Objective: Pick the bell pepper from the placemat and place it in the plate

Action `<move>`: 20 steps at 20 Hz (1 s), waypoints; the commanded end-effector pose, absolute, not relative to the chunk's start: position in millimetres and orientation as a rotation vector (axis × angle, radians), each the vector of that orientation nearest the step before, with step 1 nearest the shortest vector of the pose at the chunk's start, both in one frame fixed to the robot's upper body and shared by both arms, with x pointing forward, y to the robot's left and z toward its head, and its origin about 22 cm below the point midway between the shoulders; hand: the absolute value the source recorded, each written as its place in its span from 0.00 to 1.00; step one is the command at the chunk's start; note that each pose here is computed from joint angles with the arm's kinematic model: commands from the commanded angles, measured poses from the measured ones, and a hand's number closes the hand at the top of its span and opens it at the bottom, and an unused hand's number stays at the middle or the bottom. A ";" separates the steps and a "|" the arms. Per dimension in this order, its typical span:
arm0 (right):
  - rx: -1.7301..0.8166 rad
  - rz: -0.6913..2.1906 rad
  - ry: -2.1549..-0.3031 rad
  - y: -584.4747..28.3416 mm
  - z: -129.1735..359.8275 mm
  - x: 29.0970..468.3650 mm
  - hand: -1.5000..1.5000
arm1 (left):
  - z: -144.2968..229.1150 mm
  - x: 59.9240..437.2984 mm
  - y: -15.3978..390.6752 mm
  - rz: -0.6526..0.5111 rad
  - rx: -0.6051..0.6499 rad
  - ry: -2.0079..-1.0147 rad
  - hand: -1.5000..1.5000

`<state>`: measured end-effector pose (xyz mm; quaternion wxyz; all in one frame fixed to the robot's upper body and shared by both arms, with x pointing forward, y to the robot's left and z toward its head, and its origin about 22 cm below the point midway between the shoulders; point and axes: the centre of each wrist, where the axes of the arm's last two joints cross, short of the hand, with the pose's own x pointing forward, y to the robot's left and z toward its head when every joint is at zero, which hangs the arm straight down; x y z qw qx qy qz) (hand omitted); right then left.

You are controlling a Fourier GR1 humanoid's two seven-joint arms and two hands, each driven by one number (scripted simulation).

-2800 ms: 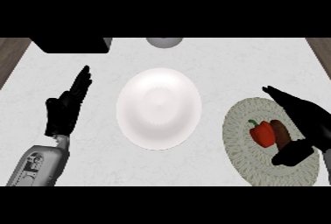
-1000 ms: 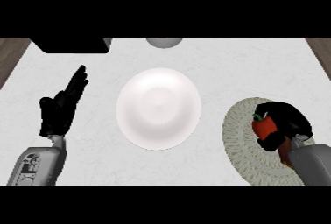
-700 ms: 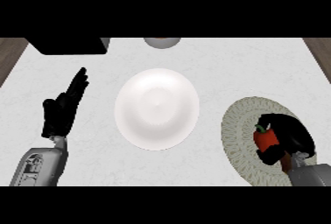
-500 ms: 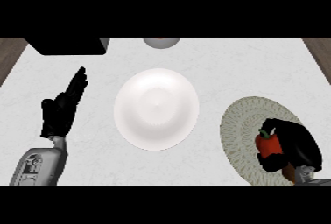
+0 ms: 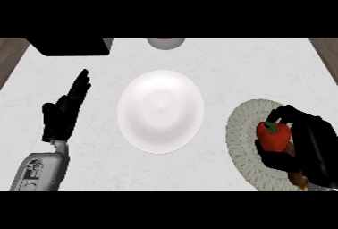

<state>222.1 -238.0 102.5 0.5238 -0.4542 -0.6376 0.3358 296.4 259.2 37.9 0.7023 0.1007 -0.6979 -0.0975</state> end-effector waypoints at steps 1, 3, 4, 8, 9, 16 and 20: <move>-1.018 0.800 -1.724 -215.7 134.7 209.6 1.00 | 35.0 299.7 260.4 -0.207 0.218 -1.554 0.50; -0.952 0.814 -1.727 -207.9 138.3 224.7 1.00 | 31.3 300.3 252.0 -0.211 0.224 -1.567 0.50; -0.931 0.813 -1.736 -185.0 137.5 231.9 1.00 | 46.7 299.5 246.7 -0.239 0.203 -1.571 0.50; -0.837 0.809 -1.708 -138.9 145.0 255.4 1.00 | 37.6 310.4 257.4 -0.225 0.208 -1.553 0.50; -0.799 0.804 -1.676 -134.0 139.5 252.9 1.00 | 35.1 299.3 271.8 -0.230 0.203 -1.556 0.50; -0.731 0.796 -1.687 -78.9 112.0 305.1 1.00 | 37.9 307.3 247.5 -0.229 0.199 -1.560 0.50; -0.747 0.883 -1.622 -48.3 99.9 323.0 1.00 | 43.6 305.8 232.5 -0.242 0.201 -1.555 0.50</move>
